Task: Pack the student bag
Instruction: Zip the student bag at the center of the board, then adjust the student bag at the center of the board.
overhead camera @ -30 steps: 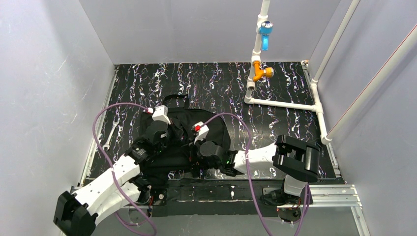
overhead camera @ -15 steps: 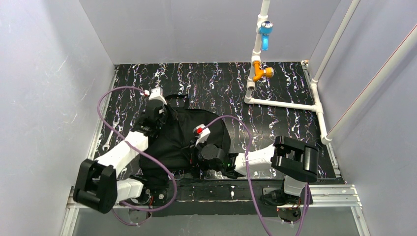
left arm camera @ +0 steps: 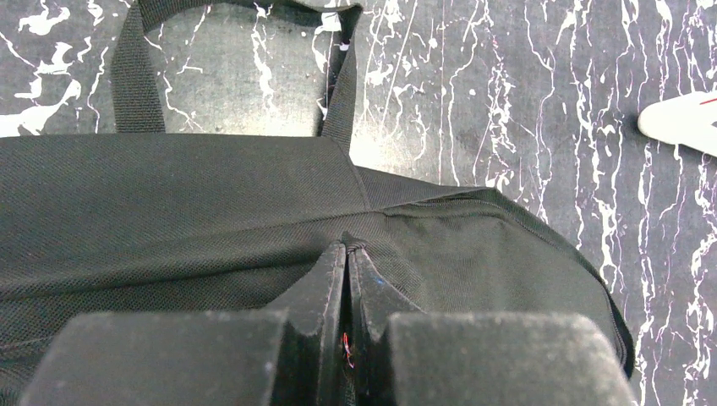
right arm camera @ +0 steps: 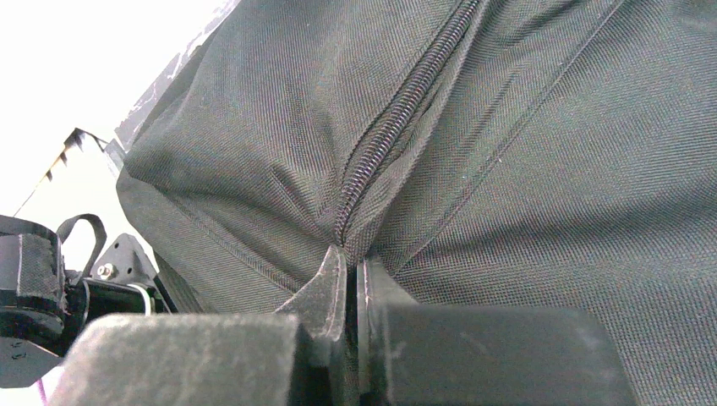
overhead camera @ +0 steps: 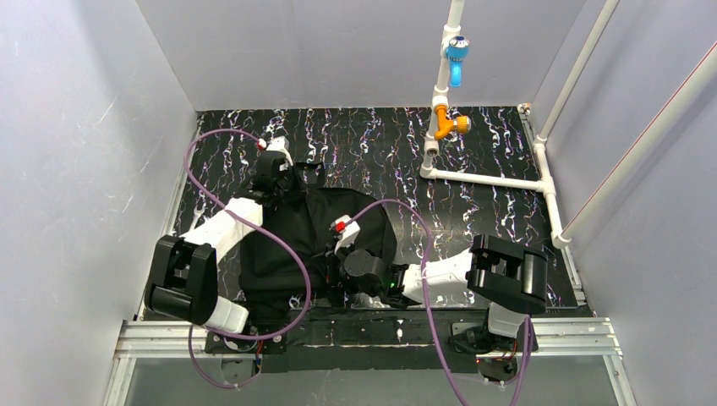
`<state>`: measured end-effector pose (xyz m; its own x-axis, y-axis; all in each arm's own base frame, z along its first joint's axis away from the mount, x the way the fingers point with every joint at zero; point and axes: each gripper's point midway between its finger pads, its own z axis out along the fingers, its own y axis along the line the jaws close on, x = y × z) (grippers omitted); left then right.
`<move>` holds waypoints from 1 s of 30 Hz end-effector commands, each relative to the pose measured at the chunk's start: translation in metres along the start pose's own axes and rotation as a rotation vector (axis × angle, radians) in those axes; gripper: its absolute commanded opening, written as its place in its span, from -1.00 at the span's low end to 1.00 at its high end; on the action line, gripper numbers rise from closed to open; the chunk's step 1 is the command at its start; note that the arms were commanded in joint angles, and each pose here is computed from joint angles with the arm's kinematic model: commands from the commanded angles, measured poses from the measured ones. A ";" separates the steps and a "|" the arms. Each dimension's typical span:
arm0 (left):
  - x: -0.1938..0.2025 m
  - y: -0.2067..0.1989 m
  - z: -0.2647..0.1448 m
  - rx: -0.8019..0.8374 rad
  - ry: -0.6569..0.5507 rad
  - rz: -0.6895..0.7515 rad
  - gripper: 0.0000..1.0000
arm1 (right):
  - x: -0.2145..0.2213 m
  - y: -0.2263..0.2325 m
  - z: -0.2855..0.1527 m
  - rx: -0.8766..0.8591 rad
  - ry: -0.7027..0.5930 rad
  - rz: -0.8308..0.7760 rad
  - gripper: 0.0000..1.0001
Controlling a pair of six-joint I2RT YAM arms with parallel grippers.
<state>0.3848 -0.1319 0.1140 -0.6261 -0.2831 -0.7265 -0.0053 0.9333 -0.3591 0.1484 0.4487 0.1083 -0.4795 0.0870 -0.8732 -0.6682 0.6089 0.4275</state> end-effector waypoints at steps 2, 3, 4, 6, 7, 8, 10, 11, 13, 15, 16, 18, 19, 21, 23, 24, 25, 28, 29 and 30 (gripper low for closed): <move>-0.074 0.005 -0.023 -0.058 -0.141 -0.007 -0.98 | 0.068 0.019 -0.019 -0.090 0.257 -0.125 -0.97; -0.072 0.008 -0.030 -0.080 -0.095 -0.013 -0.81 | 0.067 0.028 -0.018 -0.121 0.278 -0.134 -0.91; -0.070 0.009 -0.038 -0.099 -0.054 -0.016 -0.57 | 0.067 0.034 -0.018 -0.138 0.301 -0.146 -0.61; -0.068 0.011 -0.057 -0.119 -0.002 -0.013 -0.32 | 0.066 0.036 -0.020 -0.131 0.346 -0.170 -0.20; -0.071 0.008 -0.069 -0.107 -0.011 -0.005 -0.20 | 0.063 0.037 -0.022 -0.125 0.353 -0.170 -0.04; -0.073 0.006 -0.079 -0.100 -0.025 -0.002 -0.02 | 0.060 0.036 -0.025 -0.115 0.352 -0.164 0.06; -0.072 0.003 -0.098 -0.079 -0.042 -0.013 0.29 | 0.049 0.034 -0.033 -0.102 0.331 -0.153 0.32; -0.070 -0.002 -0.108 -0.048 -0.044 -0.021 0.35 | 0.040 0.033 -0.036 -0.090 0.317 -0.153 0.41; -0.055 -0.025 -0.119 0.091 0.008 -0.049 0.37 | 0.024 0.028 -0.045 -0.056 0.297 -0.160 0.57; -0.035 -0.052 -0.126 0.257 0.093 -0.094 0.35 | 0.007 0.021 -0.053 -0.019 0.272 -0.160 0.64; -0.028 -0.068 -0.130 0.347 0.128 -0.126 0.29 | 0.000 0.017 -0.057 -0.008 0.262 -0.149 0.64; -0.014 -0.091 -0.135 0.486 0.184 -0.170 0.18 | -0.015 0.010 -0.064 -0.012 0.233 -0.086 0.62; -0.009 -0.099 -0.136 0.533 0.197 -0.174 0.15 | -0.019 0.000 -0.067 -0.012 0.223 -0.049 0.62; 0.003 -0.105 -0.135 0.562 0.227 -0.161 0.08 | -0.029 -0.011 -0.071 -0.028 0.203 0.036 0.61; 0.020 -0.103 -0.132 0.568 0.283 -0.164 0.02 | -0.037 -0.021 -0.076 -0.047 0.184 0.105 0.60; 0.032 -0.098 -0.129 0.556 0.322 -0.171 0.00 | -0.040 -0.024 -0.077 -0.061 0.183 0.128 0.60; 0.043 -0.092 -0.127 0.534 0.362 -0.175 -0.01 | -0.042 -0.028 -0.078 -0.059 0.178 0.139 0.59; 0.078 -0.064 -0.125 0.409 0.472 -0.153 -0.08 | -0.044 -0.026 -0.077 -0.086 0.196 0.146 0.47; 0.086 -0.050 -0.128 0.335 0.499 -0.128 -0.12 | -0.043 -0.022 -0.076 -0.106 0.203 0.147 0.40; 0.090 -0.039 -0.133 0.276 0.503 -0.103 -0.14 | -0.042 -0.017 -0.074 -0.131 0.210 0.147 0.34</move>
<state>0.2581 -0.1891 0.1611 -0.8890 -0.2421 -0.3887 0.1188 0.6979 -0.7063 0.1539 0.3565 0.1342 -0.6551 -0.0115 -0.7554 -0.5996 0.6162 0.5107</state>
